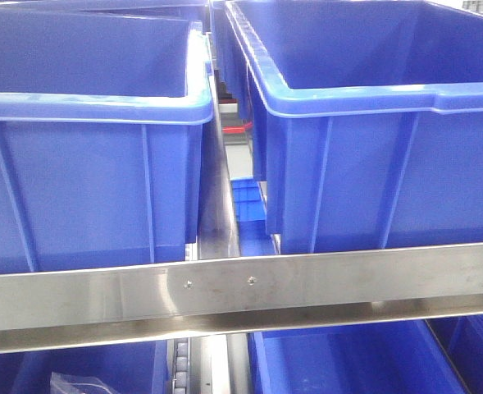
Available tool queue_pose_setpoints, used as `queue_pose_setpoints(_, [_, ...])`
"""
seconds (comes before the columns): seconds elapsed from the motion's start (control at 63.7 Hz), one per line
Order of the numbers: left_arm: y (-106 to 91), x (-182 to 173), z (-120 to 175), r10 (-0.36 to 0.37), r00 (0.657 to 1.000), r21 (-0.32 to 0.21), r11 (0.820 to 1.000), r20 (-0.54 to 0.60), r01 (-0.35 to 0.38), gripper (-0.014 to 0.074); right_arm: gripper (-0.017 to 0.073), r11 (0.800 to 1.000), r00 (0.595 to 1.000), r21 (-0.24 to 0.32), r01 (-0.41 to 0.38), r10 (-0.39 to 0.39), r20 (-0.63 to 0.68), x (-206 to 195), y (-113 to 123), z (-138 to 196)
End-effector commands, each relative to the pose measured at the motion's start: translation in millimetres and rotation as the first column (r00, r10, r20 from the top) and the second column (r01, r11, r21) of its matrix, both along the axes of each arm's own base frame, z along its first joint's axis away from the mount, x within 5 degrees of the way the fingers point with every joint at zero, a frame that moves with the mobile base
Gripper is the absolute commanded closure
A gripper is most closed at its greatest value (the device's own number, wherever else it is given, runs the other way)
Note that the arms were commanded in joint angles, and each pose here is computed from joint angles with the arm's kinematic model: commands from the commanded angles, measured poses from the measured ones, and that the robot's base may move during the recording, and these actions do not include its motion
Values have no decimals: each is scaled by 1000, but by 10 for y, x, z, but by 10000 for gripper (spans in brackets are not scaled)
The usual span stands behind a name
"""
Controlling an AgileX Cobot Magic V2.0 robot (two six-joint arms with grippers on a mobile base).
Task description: Place green plate on second shelf with right arm
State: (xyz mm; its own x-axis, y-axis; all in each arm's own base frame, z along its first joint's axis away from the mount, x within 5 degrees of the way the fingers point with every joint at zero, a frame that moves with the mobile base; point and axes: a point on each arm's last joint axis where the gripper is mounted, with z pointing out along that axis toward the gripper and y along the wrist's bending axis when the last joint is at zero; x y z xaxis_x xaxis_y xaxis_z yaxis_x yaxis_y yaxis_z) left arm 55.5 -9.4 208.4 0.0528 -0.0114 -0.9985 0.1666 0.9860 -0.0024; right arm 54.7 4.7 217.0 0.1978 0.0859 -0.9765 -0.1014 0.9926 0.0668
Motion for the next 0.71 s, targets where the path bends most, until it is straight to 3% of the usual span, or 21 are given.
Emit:
queue_pose_setpoints(0.0, [1,-2,-44,0,998,-16,1000,65,1,463,512,1000,990,0,2,-2,142,-57,-4,159])
queue_pose_setpoints(0.691, [1,-2,-44,0,998,-16,1000,65,1,463,512,1000,985,-10,8,-6,171,-66,-6,184])
